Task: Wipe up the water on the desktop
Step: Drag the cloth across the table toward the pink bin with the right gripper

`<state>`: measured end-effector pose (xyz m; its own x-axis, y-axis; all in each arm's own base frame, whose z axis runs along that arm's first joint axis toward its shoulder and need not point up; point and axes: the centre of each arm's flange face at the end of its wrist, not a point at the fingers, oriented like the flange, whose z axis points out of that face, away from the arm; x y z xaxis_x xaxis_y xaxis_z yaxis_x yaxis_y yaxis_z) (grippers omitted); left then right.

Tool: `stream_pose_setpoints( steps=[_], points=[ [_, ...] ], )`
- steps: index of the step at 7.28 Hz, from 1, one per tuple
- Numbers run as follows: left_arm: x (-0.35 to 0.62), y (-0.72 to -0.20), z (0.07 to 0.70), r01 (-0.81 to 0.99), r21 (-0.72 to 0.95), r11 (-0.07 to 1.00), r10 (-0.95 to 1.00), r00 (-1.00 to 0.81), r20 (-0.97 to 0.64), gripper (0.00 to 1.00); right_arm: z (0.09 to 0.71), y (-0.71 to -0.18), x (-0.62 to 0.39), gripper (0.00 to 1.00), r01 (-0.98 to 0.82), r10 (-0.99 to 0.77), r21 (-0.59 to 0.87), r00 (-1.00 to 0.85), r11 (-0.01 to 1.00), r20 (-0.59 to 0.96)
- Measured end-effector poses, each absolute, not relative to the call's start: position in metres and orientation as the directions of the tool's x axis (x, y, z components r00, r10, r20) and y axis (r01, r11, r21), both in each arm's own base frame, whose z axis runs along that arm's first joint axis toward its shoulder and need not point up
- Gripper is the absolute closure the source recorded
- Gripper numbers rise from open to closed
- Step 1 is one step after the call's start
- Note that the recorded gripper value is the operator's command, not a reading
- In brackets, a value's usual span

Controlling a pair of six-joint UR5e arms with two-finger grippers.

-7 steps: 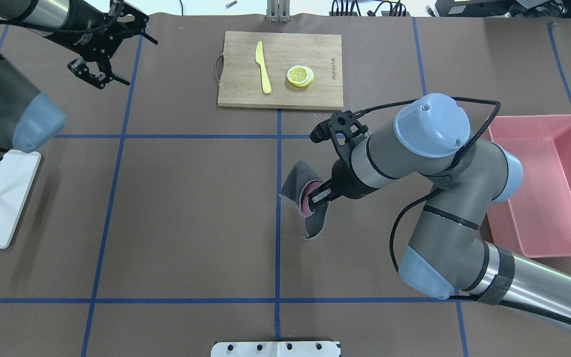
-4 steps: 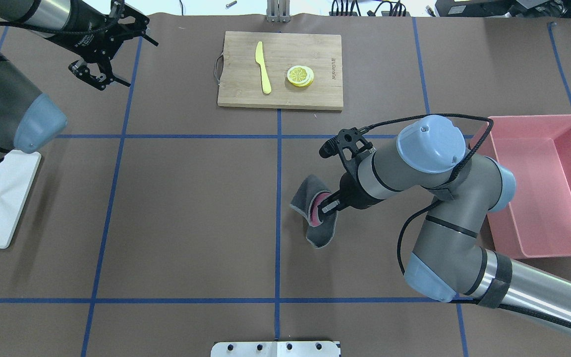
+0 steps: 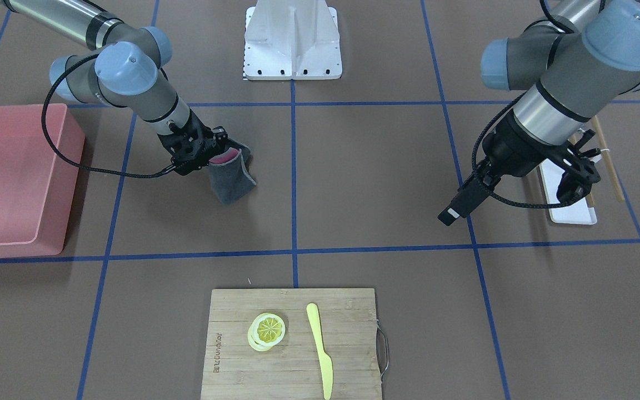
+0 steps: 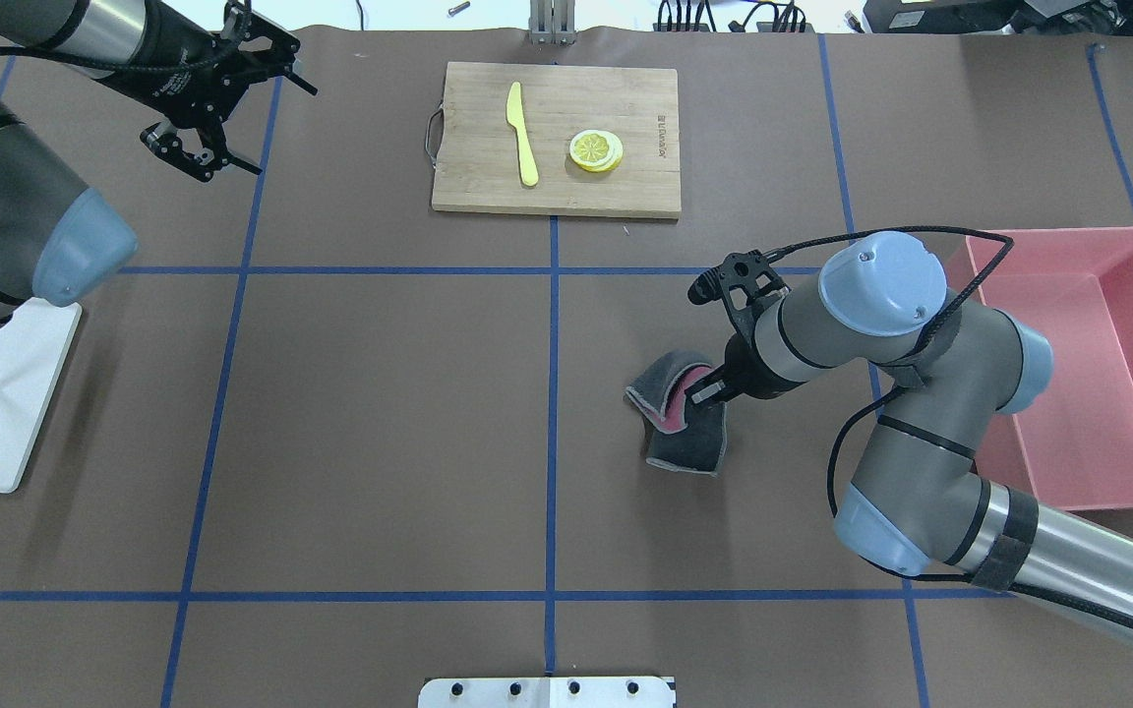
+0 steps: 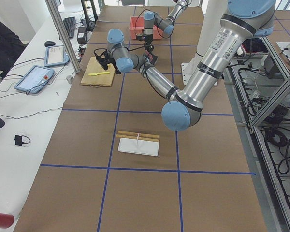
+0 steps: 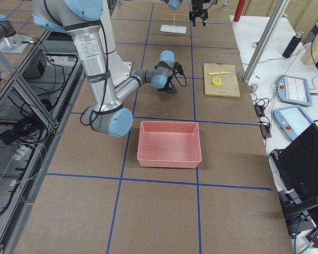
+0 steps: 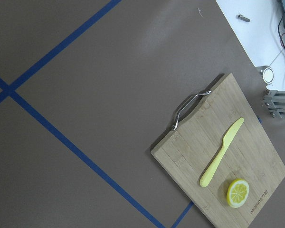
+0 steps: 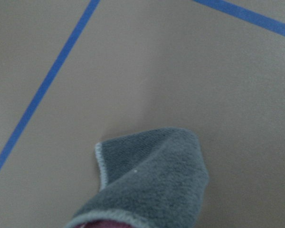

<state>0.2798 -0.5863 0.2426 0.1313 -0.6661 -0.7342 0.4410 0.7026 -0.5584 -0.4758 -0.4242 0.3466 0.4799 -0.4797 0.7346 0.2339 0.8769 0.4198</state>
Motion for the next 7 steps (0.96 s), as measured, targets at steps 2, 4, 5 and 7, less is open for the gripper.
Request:
stream_pose_setpoints(
  steps=[2, 4, 5, 7],
  points=[
    [0.280, -0.587, 0.242, 0.441, -0.558, 0.703, -0.666, 0.131, -0.734, 0.02, 0.367, -0.446, -0.466, 1.00, 0.223, -0.455, 0.400, 0.520, 0.889, 0.723],
    [0.281, -0.587, 0.243, 0.442, -0.559, 0.701, -0.668, 0.132, -0.733, 0.02, 0.383, -0.461, -0.453, 1.00, 0.214, -0.426, 0.373, 0.559, 0.903, 0.711],
    [0.281, -0.588, 0.244, 0.443, -0.559, 0.701, -0.668, 0.133, -0.732, 0.02, 0.389, -0.467, -0.448, 1.00, 0.223, -0.421, 0.361, 0.585, 0.906, 0.693],
    [0.281, -0.588, 0.244, 0.444, -0.560, 0.700, -0.669, 0.133, -0.731, 0.02, 0.398, -0.480, -0.434, 1.00, 0.238, -0.424, 0.356, 0.616, 0.904, 0.664]
  ],
)
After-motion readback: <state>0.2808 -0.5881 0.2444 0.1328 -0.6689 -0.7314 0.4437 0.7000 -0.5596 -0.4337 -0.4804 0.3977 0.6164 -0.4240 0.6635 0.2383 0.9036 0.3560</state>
